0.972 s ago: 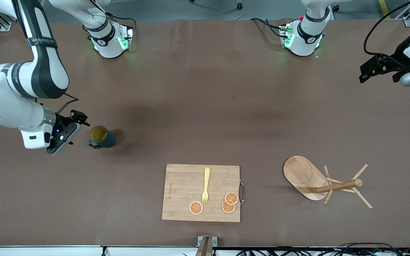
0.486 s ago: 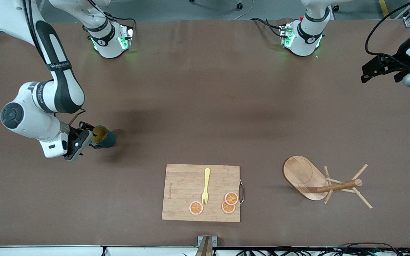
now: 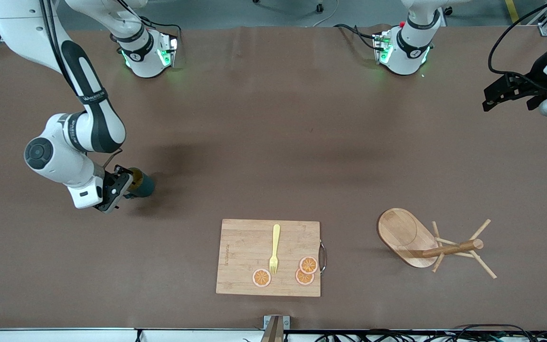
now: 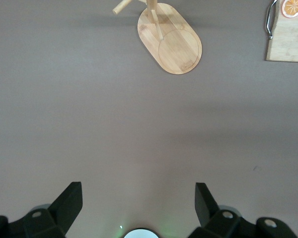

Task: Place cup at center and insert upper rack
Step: 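Close the right gripper on the teal mug rim, then carry the mug to table center while the left gripper approaches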

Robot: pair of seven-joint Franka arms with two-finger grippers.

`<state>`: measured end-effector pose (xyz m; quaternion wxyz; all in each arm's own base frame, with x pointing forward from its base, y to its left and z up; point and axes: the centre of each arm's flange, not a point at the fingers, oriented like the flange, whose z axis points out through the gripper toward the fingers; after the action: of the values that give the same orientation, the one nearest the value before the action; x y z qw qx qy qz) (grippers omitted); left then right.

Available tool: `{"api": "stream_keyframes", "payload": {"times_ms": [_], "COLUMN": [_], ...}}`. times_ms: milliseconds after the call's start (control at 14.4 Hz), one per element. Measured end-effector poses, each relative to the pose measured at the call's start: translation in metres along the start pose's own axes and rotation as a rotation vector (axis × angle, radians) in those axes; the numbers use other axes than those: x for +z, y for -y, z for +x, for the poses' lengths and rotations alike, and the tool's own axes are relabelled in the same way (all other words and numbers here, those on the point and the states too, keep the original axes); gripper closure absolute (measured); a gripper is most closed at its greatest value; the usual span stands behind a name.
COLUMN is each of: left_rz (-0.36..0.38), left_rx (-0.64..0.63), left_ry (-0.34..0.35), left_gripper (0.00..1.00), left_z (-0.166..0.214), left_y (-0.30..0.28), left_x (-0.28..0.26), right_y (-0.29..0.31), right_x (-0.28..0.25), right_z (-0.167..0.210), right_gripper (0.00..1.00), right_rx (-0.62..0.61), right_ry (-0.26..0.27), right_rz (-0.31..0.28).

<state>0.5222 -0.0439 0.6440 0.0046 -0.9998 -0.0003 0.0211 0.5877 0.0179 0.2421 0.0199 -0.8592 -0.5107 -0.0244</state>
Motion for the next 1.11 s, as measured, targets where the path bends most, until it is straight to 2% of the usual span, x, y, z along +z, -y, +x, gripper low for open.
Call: {"api": "stream_keyframes", "payload": {"times_ms": [69,139,417,694,972,1111], "left_rz": [0.0,0.0,0.002,0.002,0.002,0.001], "left_rx": [0.001,0.002,0.002,0.002,0.001,0.001], "left_ry": [0.003,0.011,0.036,0.036,0.037,0.039], "left_gripper": [0.0,0.0,0.0,0.0,0.0,0.0], "left_z": [0.001,0.0,-0.002,-0.002,-0.002,-0.001], "left_y": [0.0,-0.001,-0.001,-0.001,0.0,0.0], "left_x": [0.001,0.003,0.005,0.005,0.004,0.006], "right_y": [0.003,0.004,0.008,0.012,0.019,0.033], "right_x": [0.006,0.01,0.014,0.017,0.003,-0.015], "right_z": [-0.002,-0.002,-0.001,-0.003,0.004,0.026], "right_gripper": [0.04,0.11,0.54,0.94,0.96,0.96], "right_rx": [-0.002,-0.006,-0.011,-0.001,0.079,0.158], "right_ry": [0.0,0.0,0.002,0.021,0.044,0.05], "right_rz": [-0.004,-0.008,-0.003,0.039,0.093,0.101]}}
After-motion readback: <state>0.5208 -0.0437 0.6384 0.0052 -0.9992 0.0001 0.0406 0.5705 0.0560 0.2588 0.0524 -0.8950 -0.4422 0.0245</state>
